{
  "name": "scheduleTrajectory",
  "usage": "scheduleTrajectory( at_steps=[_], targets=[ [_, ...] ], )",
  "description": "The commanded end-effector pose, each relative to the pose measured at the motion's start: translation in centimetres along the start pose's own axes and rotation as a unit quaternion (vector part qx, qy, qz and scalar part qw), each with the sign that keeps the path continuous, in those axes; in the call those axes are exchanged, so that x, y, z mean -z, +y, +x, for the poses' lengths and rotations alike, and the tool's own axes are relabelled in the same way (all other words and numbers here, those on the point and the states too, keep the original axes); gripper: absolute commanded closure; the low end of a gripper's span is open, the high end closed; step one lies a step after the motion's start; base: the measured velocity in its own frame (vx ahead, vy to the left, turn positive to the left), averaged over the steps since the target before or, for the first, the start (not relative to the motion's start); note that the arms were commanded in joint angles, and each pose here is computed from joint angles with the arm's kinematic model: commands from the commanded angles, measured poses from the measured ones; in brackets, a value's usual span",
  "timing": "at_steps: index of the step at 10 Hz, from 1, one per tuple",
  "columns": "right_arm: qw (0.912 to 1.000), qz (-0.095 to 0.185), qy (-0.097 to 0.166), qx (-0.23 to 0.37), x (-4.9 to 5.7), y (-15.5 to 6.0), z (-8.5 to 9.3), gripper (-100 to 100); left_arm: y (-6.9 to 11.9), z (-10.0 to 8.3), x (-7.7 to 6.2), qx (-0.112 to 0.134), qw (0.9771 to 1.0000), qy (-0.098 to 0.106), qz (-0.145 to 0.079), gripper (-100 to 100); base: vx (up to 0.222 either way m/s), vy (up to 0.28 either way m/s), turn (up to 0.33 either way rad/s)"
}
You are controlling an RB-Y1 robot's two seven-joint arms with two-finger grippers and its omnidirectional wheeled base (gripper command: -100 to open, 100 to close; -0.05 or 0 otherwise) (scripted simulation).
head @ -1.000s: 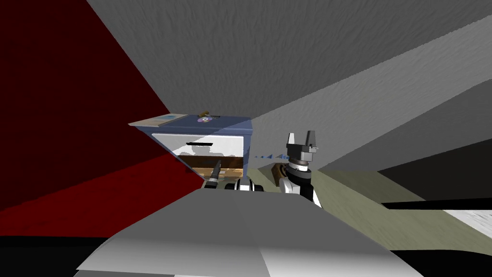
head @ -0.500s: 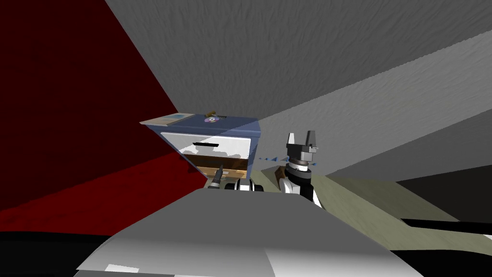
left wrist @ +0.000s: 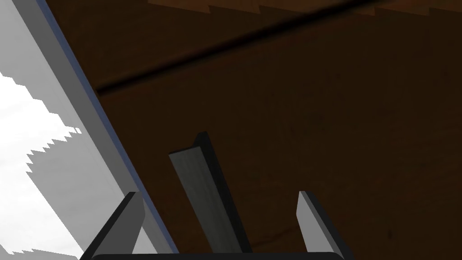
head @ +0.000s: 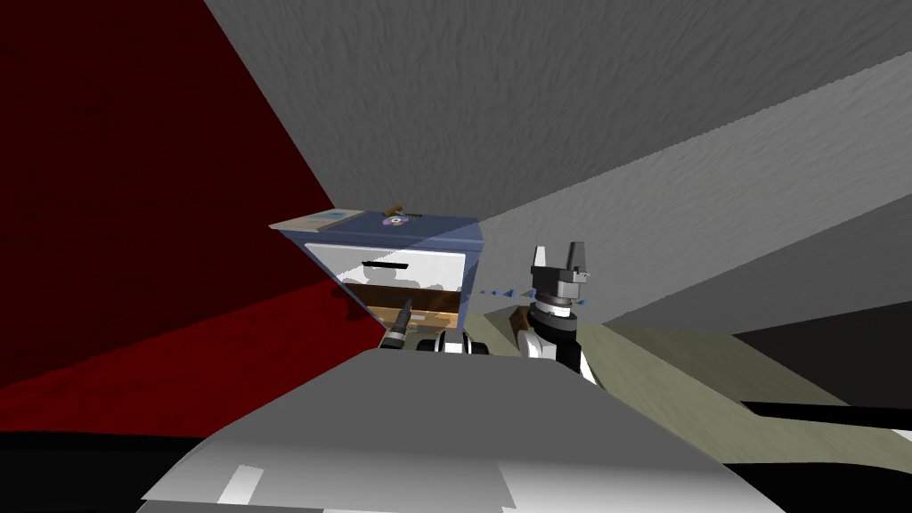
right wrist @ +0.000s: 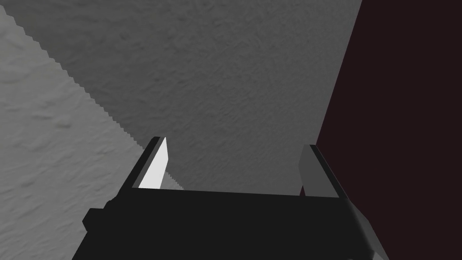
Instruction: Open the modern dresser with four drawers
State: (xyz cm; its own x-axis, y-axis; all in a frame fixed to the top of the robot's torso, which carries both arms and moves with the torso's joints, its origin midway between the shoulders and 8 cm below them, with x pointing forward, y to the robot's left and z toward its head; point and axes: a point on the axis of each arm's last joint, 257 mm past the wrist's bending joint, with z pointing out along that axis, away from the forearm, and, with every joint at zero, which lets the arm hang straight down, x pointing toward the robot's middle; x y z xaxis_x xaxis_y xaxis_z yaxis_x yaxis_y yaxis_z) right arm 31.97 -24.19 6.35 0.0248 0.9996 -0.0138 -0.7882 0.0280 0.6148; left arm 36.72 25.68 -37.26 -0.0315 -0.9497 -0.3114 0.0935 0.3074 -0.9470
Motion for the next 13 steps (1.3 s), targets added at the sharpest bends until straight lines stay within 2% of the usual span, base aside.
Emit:
scheduleTrajectory(
  at_steps=[1,8,13],
  targets=[
    [1.0,0.0,0.0,0.0,0.0,0.0,0.0,0,-0.2,-0.1,-1.0,0.008,0.9999,-0.001,-0.007,-100,-0.041,0.01,0.001],
    [1.0,0.0,0.0,0.0,0.0,0.0,0.0,0,-0.6,-0.5,-3.7,0.028,0.9993,-0.001,-0.023,-100,-0.032,0.01,0.0],
    [1.0,0.0,0.0,0.0,0.0,0.0,0.0,0,-0.8,-0.3,-5.6,0.048,0.998,-0.003,-0.04,-100,-0.038,0.013,0.0]
  ],
)
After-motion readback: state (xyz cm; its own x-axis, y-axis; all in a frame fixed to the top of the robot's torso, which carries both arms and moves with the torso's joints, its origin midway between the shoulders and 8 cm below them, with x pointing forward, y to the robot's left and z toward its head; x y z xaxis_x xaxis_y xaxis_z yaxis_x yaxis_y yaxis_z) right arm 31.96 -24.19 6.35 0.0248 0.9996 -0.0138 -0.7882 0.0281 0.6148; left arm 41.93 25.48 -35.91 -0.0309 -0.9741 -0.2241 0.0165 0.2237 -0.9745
